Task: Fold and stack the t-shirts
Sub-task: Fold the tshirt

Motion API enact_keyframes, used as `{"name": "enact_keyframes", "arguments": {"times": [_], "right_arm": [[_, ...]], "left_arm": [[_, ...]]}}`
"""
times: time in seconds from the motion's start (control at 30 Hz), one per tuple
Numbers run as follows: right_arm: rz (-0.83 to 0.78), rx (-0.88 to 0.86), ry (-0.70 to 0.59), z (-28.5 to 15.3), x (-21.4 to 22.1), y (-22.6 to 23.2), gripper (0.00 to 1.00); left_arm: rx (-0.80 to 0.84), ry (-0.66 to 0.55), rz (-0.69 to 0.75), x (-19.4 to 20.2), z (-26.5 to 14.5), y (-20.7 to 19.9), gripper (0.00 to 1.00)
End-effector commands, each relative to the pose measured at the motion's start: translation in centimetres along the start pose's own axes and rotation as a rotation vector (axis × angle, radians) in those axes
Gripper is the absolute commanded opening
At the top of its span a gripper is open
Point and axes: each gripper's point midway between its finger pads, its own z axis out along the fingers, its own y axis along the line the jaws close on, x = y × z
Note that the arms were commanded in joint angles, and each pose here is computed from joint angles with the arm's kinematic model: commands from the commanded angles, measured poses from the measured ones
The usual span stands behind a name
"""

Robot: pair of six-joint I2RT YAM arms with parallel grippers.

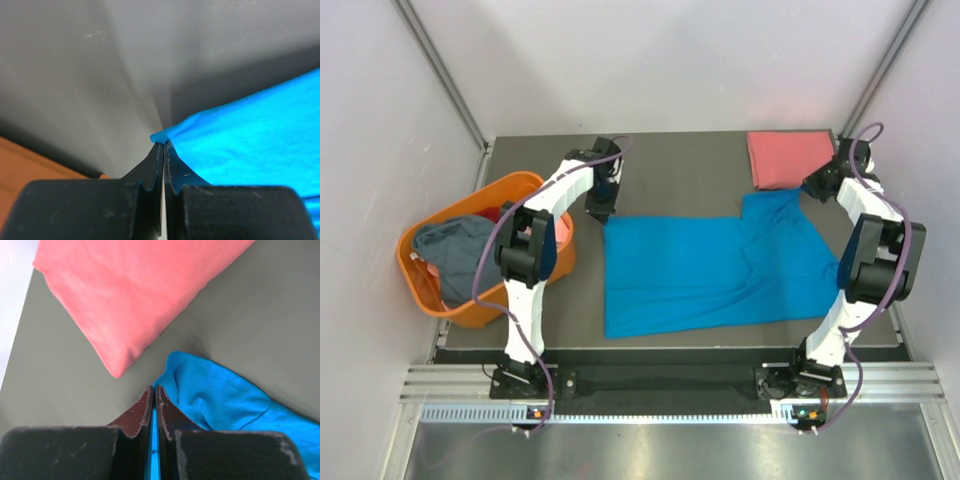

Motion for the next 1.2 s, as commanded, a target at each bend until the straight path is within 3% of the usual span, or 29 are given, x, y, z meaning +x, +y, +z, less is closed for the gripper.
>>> {"name": "enact_keyframes", "arguments": {"times": [0.0,0.53,0.97,1.17], "right_arm": [[-0.028,-0.088,-0.065,-3.0,-2.4,2.3,0.00],[-0.036,-0.092,-0.163,-9.8,-5.9,1.3,0.00],[-0.089,-0.085,-0.123,-11.2,-4.2,-2.4,0.00],[-0.080,0.004,-0.122,-12.4,-3.5,-5.5,0.00]], "left_arm": [[-0.007,-0.096,-0.031,-1.5,-3.1,0.2,0.00],[0.034,-0.124,-0.064,1.2,-5.8,-0.5,0.00],[0.082,-0.114,-0.056,4.9,-6.7,-1.7,0.00],[0.097,-0.124,-0.044,6.0,-7.7,-2.2,0.00]]}}
